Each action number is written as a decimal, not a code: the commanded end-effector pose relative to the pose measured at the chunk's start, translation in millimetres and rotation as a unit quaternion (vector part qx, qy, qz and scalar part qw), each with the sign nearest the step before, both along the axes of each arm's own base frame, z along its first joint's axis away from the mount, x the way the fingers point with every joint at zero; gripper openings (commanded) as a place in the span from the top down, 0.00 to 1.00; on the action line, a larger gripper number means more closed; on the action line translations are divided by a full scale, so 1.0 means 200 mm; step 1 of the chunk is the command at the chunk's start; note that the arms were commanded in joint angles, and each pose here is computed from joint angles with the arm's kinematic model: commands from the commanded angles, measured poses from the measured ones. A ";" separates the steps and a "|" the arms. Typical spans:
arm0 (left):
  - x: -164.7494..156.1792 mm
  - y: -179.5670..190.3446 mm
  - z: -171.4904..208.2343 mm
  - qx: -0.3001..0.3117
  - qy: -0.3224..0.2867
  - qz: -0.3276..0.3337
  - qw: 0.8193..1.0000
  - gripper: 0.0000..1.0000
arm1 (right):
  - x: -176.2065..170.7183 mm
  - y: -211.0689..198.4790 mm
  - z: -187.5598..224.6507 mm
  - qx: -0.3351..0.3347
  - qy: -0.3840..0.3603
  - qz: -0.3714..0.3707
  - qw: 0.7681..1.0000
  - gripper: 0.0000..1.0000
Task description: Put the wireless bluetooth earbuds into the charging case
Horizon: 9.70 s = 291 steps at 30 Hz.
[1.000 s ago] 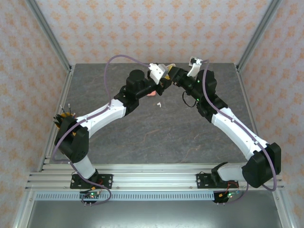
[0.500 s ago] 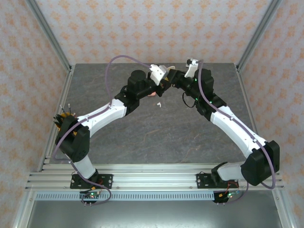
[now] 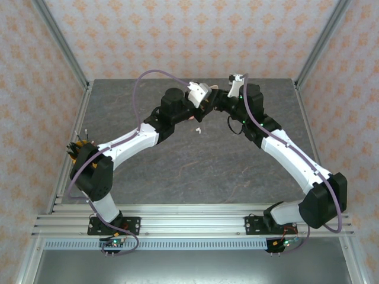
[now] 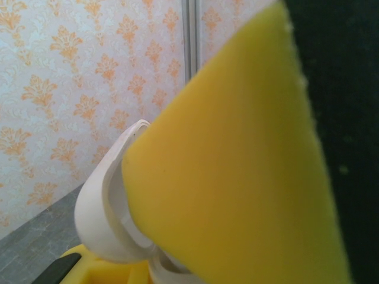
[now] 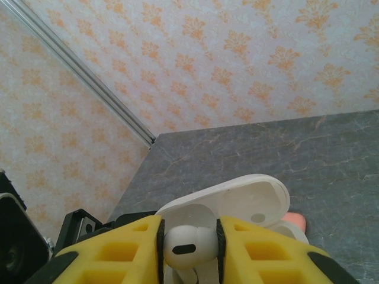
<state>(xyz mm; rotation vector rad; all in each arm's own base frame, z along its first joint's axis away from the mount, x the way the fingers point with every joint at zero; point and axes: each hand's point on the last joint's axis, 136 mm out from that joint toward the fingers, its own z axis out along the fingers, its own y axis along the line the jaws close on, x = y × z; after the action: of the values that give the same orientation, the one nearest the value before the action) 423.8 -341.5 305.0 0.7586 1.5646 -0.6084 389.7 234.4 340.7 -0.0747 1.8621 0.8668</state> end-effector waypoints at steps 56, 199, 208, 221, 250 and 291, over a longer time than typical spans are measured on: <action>-0.12 0.65 0.11 -0.018 -0.069 0.128 0.989 1.00 | 0.00 -0.26 -0.64 -0.096 0.334 -0.083 0.934 0.32; -0.18 0.78 0.13 -0.050 -0.061 0.144 0.986 1.00 | -0.24 -0.03 -1.61 -0.414 0.438 0.052 0.796 0.59; -0.18 0.78 0.14 -0.050 -0.061 0.145 0.986 1.00 | -0.24 -0.03 -1.61 -0.416 0.440 0.055 0.794 0.64; -0.18 0.78 0.14 -0.052 -0.059 0.143 0.987 1.00 | -0.30 -0.03 -1.56 -0.404 0.439 0.067 0.799 0.61; -0.18 0.77 0.14 -0.053 -0.056 0.142 0.987 1.00 | -0.30 -0.06 -1.59 -0.418 0.438 0.058 0.794 0.71; -0.16 0.26 0.10 -0.034 0.003 -0.021 0.999 1.00 | -0.06 -0.05 0.47 -0.166 -0.125 -0.067 0.976 0.76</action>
<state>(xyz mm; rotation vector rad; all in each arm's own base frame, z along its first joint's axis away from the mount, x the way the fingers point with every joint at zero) 392.8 -279.7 307.7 0.7253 1.5533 -0.6553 378.8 218.2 403.1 -0.2103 1.8370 0.4053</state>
